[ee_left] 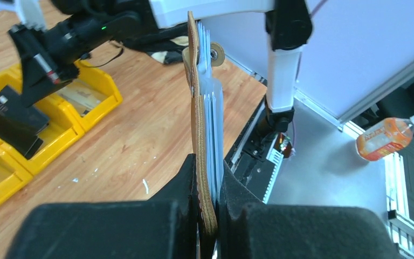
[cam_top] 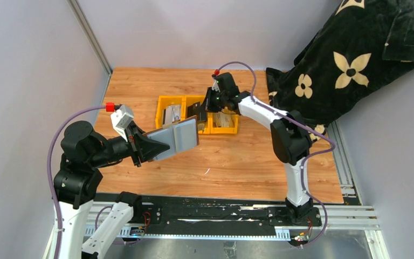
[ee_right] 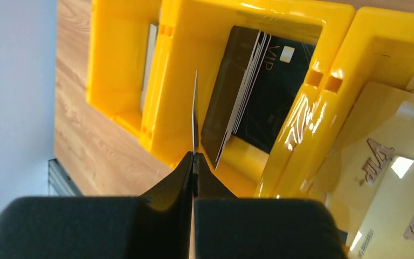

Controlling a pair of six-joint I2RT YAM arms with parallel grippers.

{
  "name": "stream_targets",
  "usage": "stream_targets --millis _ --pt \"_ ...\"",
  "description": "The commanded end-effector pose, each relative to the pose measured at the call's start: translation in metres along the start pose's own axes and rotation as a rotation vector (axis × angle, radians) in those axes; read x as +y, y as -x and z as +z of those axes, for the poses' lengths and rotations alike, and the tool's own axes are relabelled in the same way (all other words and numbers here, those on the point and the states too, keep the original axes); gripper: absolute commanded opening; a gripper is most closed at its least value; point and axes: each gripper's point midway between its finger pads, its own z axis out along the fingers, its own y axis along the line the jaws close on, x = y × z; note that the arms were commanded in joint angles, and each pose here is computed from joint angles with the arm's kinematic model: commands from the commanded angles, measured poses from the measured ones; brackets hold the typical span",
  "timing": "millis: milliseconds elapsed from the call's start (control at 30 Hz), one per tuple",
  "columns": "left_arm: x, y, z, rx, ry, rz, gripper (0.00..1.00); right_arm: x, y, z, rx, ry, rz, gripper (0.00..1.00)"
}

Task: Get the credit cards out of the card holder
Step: Place the credit card in the storage box.

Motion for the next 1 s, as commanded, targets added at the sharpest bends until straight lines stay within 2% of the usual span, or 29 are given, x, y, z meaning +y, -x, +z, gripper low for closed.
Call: stream_targets --millis 0,100,133,233,367,467,567,767,900,967 --pt "-0.028 0.017 -0.007 -0.041 -0.104 0.056 0.0 -0.005 0.009 0.023 -0.055 -0.09 0.002 0.0" --pt "-0.035 0.02 -0.008 -0.046 -0.129 0.064 0.0 -0.004 0.012 0.037 -0.075 -0.09 0.012 0.03" --pt "-0.037 0.021 -0.009 -0.048 -0.138 0.068 0.0 -0.003 0.012 0.04 -0.077 -0.088 0.01 0.09" --pt "-0.041 0.023 -0.01 -0.052 -0.158 0.071 0.0 0.01 0.021 0.035 -0.106 -0.056 -0.017 0.4" --pt "-0.045 0.027 -0.011 -0.063 -0.173 0.085 0.0 0.045 0.038 -0.002 -0.163 0.027 -0.082 0.56" --pt "-0.048 0.031 -0.011 -0.072 -0.181 0.092 0.0 0.077 0.046 -0.043 -0.23 0.121 -0.13 0.71" --pt "-0.051 0.034 -0.012 -0.08 -0.195 0.092 0.0 0.102 0.033 -0.089 -0.246 0.219 -0.175 0.73" --pt "-0.059 0.039 -0.014 -0.094 -0.221 0.087 0.0 0.182 -0.014 -0.222 -0.334 0.653 -0.342 0.76" --pt "-0.062 0.042 -0.015 -0.096 -0.229 0.087 0.0 0.211 -0.058 -0.296 -0.364 0.9 -0.465 0.79" --pt "-0.063 0.043 -0.015 -0.097 -0.237 0.077 0.0 0.22 -0.076 -0.317 -0.363 0.962 -0.511 0.8"
